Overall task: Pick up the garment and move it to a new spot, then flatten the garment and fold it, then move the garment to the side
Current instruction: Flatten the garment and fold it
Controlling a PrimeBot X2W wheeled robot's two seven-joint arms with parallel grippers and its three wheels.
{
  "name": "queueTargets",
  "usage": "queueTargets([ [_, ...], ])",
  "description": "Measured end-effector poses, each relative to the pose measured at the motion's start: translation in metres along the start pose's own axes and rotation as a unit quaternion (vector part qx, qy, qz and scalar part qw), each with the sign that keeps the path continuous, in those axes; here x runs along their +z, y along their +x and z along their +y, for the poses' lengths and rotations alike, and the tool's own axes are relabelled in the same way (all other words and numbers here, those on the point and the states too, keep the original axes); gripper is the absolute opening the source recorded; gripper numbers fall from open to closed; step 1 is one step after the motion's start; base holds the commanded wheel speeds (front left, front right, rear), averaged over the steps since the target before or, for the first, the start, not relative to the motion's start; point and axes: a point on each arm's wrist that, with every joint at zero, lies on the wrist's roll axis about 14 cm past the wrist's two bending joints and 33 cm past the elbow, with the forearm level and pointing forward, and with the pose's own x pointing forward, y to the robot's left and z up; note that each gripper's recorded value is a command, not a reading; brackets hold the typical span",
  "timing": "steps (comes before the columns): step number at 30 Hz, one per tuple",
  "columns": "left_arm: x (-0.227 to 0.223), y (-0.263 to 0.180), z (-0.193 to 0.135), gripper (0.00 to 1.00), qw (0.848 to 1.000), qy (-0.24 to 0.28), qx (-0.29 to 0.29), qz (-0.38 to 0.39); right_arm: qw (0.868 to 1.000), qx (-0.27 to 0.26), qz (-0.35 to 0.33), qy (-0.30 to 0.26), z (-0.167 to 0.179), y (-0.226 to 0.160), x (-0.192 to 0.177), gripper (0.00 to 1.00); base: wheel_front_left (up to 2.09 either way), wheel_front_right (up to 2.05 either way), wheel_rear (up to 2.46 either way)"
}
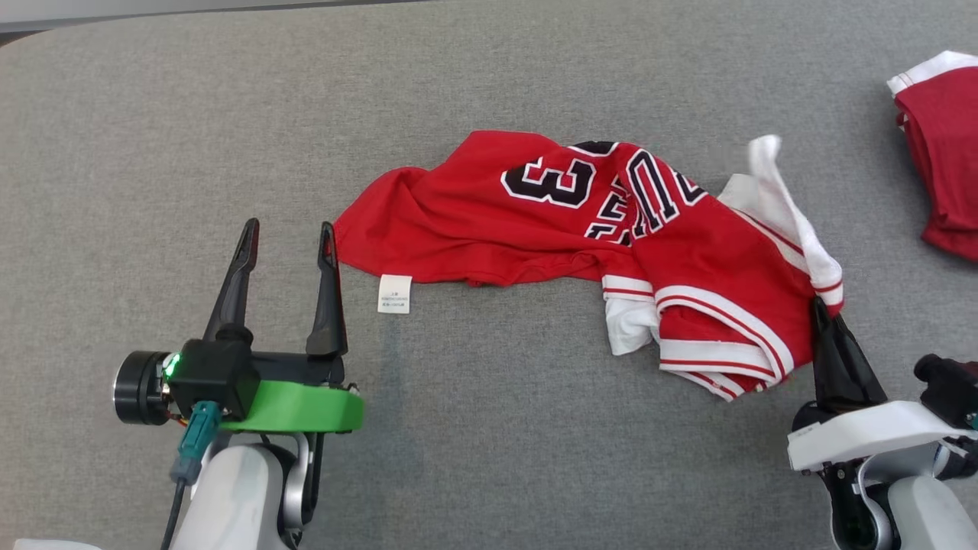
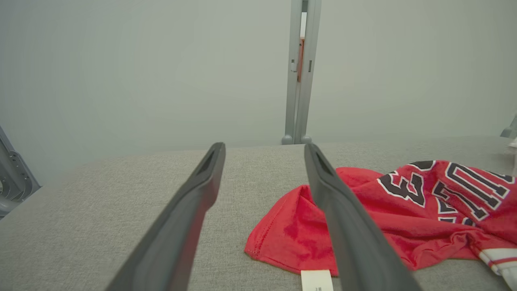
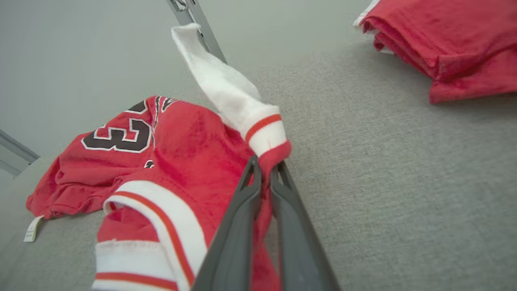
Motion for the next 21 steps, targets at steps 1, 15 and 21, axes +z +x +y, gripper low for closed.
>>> queueTargets([
  [1, -0.001, 0.001, -0.002, 1.0, 1.0, -0.001, -0.002, 0.001, 1.0, -0.016, 0.004, 0.007, -0.009, -0.004, -0.003, 0.27, 0.0, 0.0, 0.0],
  [15, -0.007, -0.003, -0.004, 1.0, 1.0, -0.004, -0.004, 0.011, 0.987, 0.024, -0.084, -0.136, -0.006, 0.001, 0.062, 1.0, 0.0, 0.0, 0.0],
  [21, -0.009, -0.015, -0.003, 1.0, 1.0, -0.005, 0.0, 0.02, 0.982, 0.076, -0.086, -0.15, 0.031, -0.01, 0.066, 1.0, 0.0, 0.0, 0.0],
])
